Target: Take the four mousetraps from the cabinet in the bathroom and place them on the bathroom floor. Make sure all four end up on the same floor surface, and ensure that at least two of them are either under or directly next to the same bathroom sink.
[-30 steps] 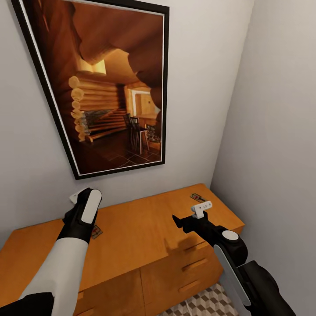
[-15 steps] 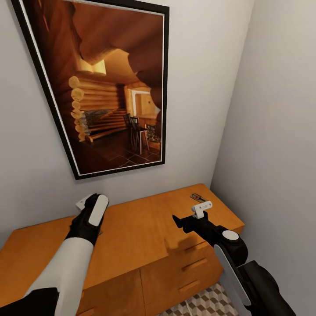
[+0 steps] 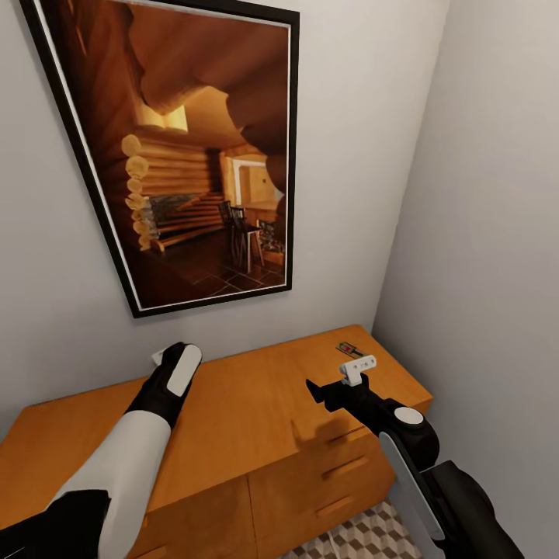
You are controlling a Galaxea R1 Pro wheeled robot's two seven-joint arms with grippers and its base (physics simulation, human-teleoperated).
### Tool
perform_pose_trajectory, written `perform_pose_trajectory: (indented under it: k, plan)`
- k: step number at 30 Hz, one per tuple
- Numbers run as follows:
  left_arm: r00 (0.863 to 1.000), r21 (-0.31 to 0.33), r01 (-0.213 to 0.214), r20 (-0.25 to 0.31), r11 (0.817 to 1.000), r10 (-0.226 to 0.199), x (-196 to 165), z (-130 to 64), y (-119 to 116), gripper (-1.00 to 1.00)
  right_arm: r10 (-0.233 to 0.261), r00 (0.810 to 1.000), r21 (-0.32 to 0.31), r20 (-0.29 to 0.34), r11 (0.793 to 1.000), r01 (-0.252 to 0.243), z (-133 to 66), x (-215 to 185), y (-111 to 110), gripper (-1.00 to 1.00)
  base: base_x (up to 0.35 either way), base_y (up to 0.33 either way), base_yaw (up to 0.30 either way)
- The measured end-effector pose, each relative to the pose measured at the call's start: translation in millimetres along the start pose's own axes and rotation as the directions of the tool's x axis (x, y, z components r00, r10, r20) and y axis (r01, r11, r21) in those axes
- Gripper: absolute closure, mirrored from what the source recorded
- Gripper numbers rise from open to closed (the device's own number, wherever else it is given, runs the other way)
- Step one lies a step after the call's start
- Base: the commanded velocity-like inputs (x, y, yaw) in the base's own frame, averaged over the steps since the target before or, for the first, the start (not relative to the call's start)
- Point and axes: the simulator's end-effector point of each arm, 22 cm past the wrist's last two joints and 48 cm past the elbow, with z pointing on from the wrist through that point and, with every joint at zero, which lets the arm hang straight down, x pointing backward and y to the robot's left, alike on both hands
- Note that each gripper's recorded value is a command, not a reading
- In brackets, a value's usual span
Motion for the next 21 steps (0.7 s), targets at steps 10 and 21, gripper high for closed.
perform_pose_trajectory:
  k: [10,21]
  plan:
    - [1.0,-0.003,-0.016,0.004,1.0,0.016,0,1.4,1,-1.0,0.0,1.0,0.0,0.001,1.0,0.0,0.0,0,0,-1.0,0.0,0.0,0.0]
    - [1.0,0.009,-0.009,-0.005,1.0,0.009,4,10.8,-4,-1.0,0.001,1.0,0.002,0.001,1.0,-0.001,6.0,5,-3,-1.0,0.0,0.0,0.0]
